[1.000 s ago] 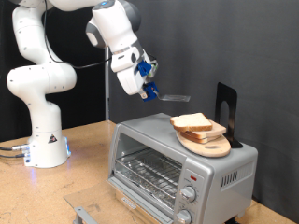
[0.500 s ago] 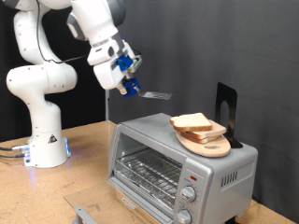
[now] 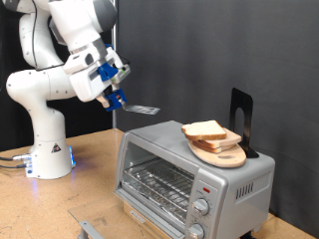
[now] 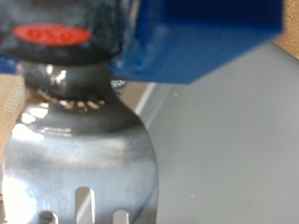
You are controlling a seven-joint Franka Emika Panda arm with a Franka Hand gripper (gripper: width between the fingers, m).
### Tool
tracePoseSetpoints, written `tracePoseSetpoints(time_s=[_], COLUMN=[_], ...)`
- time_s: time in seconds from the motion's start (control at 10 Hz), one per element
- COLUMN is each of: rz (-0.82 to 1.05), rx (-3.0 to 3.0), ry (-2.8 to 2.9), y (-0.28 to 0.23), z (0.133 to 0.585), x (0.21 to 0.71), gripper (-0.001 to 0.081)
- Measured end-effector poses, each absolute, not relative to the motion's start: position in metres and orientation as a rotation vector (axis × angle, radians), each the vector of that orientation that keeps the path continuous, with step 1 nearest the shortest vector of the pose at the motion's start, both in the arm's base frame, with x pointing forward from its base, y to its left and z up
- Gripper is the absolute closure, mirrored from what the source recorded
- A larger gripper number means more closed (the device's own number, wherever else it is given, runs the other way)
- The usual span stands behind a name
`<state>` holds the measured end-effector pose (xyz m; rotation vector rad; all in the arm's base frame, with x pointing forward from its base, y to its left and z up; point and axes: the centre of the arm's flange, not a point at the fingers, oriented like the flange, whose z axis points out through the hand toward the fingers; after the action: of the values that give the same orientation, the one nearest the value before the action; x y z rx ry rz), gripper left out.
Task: Make a piece of toast with the oven
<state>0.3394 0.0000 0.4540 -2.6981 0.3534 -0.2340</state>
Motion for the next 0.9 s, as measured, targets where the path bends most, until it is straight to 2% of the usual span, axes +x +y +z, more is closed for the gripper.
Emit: tracePoseSetpoints(time_s=[0.2, 0.6, 0.9], rz=[-0.233, -0.163, -0.223], rx=[-2.708, -2.714, -2.718], ry=[0.353, 0.383, 0.414], y=[-0.011, -0.002, 0.016], z=[0.45, 0.44, 0.428], x=[0.337, 0.339, 0.357], gripper=[0.0308, 0.0308, 0.0308])
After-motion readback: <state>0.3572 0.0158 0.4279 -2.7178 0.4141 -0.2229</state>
